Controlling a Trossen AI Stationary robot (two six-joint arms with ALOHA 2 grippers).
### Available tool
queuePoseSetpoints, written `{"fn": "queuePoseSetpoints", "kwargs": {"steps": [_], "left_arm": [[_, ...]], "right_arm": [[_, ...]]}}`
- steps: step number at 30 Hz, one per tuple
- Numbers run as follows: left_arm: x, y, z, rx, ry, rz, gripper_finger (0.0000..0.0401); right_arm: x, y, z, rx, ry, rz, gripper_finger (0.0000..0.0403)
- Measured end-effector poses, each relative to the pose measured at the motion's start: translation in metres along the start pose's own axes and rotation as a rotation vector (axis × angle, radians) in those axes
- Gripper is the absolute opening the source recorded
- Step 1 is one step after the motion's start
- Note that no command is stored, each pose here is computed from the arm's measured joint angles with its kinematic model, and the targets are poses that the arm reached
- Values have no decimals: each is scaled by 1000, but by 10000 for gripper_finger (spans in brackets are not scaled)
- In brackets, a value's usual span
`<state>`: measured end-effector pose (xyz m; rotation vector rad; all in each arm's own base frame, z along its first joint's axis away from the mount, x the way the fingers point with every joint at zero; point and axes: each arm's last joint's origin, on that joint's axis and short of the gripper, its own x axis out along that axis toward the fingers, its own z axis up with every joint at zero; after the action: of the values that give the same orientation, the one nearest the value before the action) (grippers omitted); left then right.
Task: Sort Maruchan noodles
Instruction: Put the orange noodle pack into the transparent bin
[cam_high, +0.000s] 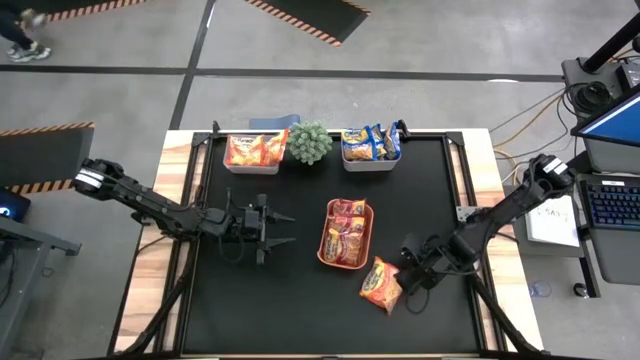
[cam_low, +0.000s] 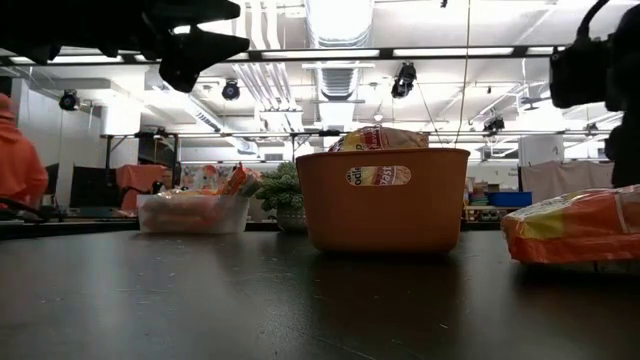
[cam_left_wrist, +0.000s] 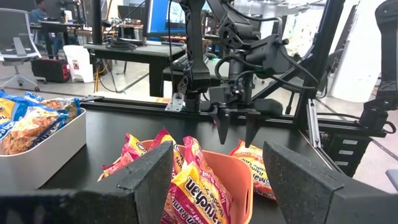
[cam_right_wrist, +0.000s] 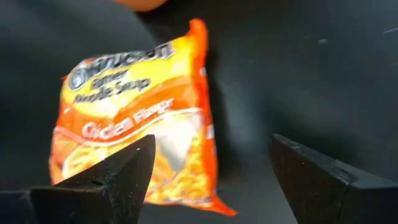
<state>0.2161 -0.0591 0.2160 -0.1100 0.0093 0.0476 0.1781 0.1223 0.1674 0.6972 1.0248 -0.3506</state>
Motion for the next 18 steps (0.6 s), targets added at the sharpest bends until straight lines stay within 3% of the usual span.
{"fn": "queuePoseSetpoints", "kwargs": {"steps": [10,15,18], "left_arm": [[0,0,1,-2,-6,-1,231],[0,0,1,-3,-7,-1,231],[0,0,1,-3,-7,-1,231]], "right_arm": [[14,0,-10,72,-48,244,300],[24,-13,-15,106,-68,239,312],[27,-13,-16,116,-96,305,315]]}}
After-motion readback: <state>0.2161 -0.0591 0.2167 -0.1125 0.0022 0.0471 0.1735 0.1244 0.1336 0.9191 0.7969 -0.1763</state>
